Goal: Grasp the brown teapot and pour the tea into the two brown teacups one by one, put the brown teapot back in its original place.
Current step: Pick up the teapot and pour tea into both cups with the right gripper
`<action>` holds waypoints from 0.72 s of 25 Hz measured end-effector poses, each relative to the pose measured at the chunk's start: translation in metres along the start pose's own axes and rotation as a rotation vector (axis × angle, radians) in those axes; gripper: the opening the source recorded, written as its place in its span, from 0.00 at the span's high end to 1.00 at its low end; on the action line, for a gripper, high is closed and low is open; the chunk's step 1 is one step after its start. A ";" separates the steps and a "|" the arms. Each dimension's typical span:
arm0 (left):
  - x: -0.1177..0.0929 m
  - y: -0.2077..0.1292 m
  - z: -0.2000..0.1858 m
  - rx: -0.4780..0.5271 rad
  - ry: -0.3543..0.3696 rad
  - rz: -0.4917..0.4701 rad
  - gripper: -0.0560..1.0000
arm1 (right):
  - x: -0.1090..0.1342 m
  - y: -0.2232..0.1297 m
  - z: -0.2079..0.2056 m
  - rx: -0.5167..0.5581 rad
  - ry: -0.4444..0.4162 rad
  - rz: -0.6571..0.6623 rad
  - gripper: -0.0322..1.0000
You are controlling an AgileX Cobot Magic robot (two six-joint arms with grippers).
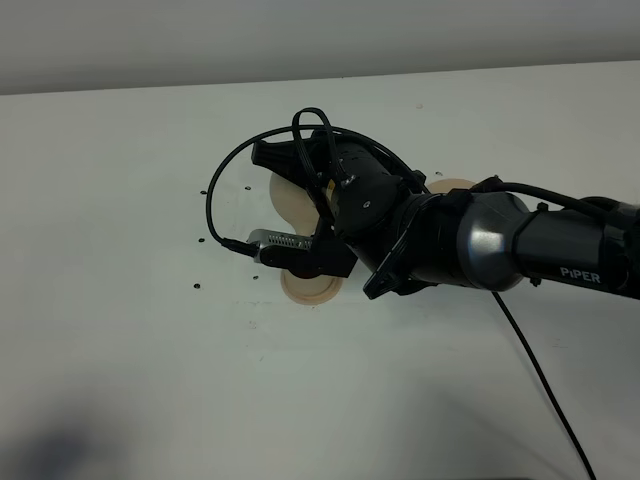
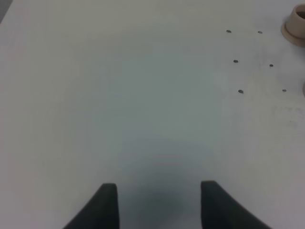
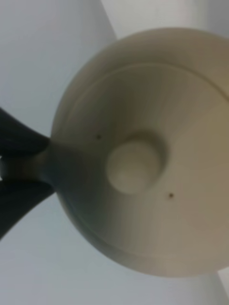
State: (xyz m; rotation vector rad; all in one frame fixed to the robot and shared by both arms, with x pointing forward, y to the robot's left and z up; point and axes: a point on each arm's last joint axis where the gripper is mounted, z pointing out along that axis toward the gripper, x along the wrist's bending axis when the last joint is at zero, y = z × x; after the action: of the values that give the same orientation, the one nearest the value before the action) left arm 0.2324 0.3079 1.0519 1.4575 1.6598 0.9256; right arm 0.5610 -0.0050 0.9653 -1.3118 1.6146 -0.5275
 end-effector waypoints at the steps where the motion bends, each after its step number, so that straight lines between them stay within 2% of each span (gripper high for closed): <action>1: 0.000 0.000 0.000 0.000 0.000 0.000 0.54 | 0.000 0.000 0.000 0.000 0.000 0.000 0.88; 18: 0.000 0.000 0.000 0.000 0.000 0.000 0.54 | -0.005 0.000 -0.005 0.058 0.025 -0.013 0.88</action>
State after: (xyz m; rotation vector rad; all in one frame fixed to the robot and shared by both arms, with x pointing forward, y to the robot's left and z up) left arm 0.2324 0.3079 1.0519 1.4575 1.6598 0.9256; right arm 0.5562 -0.0020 0.9694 -1.2783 1.6006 -0.5971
